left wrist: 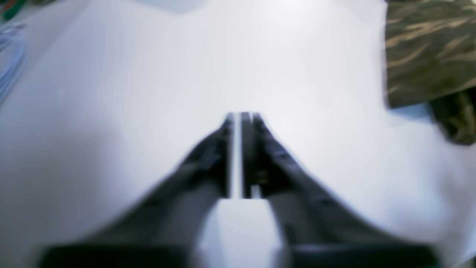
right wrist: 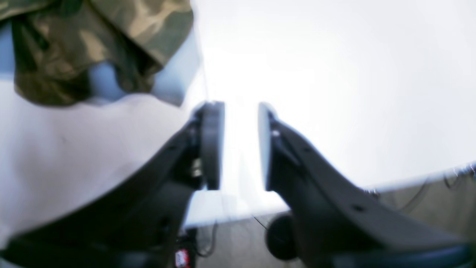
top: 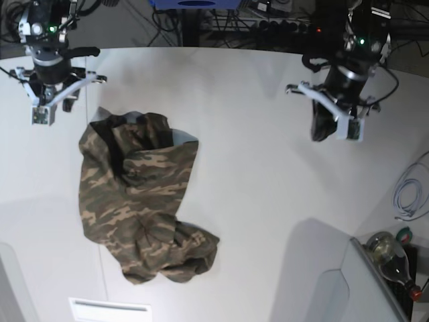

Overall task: Layout the t-shirt on the table in an organized manner, then fold the t-shirt properly
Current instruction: 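Grasp the shirt edge with the right gripper and lift it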

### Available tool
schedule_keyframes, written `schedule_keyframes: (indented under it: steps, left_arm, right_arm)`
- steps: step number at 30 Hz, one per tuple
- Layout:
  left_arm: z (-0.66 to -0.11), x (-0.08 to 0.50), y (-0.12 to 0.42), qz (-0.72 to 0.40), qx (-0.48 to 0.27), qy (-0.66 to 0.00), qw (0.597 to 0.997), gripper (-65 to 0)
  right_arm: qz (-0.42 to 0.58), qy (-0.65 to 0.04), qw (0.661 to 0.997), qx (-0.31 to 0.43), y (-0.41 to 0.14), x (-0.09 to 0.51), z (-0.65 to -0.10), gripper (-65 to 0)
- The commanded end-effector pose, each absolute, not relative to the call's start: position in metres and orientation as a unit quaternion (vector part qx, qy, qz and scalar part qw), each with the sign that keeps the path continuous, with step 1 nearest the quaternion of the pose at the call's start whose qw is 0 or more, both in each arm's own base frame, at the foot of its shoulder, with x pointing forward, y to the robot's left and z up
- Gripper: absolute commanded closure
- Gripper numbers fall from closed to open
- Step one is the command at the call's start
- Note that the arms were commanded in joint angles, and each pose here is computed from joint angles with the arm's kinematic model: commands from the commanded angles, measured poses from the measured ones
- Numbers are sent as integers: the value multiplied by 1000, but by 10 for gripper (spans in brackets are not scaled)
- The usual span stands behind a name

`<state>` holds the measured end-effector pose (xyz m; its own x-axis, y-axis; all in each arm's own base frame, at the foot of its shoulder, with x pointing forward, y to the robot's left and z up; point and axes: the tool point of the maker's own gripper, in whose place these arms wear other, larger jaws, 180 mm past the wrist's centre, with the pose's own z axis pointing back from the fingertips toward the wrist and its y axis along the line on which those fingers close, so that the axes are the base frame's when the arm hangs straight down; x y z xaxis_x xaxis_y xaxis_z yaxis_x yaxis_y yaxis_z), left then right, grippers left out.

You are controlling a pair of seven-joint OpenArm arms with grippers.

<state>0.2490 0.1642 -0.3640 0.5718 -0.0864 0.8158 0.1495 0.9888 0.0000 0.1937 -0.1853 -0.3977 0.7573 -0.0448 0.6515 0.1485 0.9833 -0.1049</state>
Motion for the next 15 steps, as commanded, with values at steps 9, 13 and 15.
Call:
schedule_keyframes:
  steps: [9,13,15]
  left_arm:
    - [-390,319,56,-125,-127,-449,876,-206]
    - [-408,336,21,-133,-147,-440,876,-206]
    - [-414,343,4,-137,-157,-443,872,-206]
  right_arm:
    - [7,-384,923,-31,-141,252,-376,-374]
    - [-3,-388,921,-39,-151,258,-375,-374]
    - [-14,-385,921,-48,-161,259,-378,-374]
